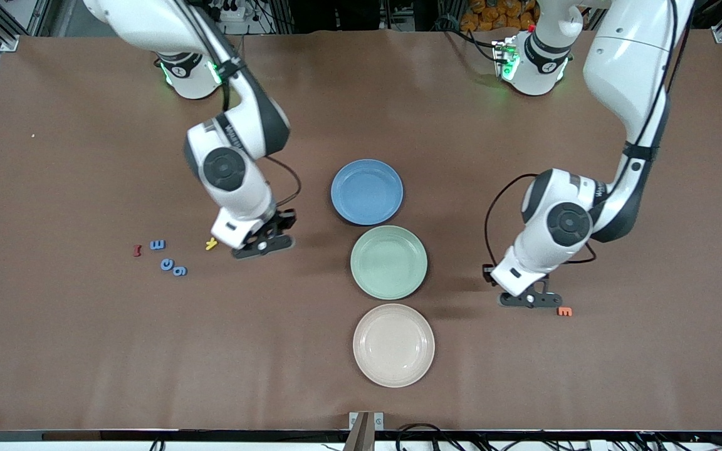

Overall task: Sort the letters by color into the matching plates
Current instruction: 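Carry the X to the blue plate while the left gripper carries p, then open both grippers over the plates and lift away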

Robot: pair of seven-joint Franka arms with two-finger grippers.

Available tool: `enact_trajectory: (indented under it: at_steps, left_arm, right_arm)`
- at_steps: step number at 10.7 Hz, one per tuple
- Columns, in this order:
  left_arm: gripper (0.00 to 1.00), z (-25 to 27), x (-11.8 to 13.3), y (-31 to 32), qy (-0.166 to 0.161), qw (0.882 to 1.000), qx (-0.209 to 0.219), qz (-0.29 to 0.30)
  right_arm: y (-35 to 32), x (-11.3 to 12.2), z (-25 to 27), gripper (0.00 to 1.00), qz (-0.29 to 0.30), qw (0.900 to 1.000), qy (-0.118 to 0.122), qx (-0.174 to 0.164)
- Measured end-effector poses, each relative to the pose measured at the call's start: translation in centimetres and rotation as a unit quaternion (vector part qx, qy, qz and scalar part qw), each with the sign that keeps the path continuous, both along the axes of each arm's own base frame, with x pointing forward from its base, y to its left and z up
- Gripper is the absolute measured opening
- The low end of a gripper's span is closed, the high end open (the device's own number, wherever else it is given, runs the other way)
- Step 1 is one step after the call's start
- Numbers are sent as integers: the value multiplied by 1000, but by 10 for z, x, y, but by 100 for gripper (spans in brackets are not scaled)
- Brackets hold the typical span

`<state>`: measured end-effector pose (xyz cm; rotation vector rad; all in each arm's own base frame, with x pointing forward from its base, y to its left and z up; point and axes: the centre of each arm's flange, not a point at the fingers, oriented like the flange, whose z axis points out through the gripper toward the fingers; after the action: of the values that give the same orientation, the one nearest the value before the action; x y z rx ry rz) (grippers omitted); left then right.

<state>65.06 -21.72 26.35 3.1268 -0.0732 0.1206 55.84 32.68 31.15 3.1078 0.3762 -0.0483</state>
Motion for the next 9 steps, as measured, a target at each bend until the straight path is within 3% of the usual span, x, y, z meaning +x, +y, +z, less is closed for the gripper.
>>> enact_trajectory:
  at_steps: [5, 9]
  left_arm:
    - [36, -13, -42, -101, 10, 999, -7, 37]
    - [36, -31, -54, -151, 14, 996, -15, 90]
  right_arm:
    - [120, -78, -6, 32, 53, 999, -2, -2]
    - [171, -105, -57, 32, 78, 997, 10, -20]
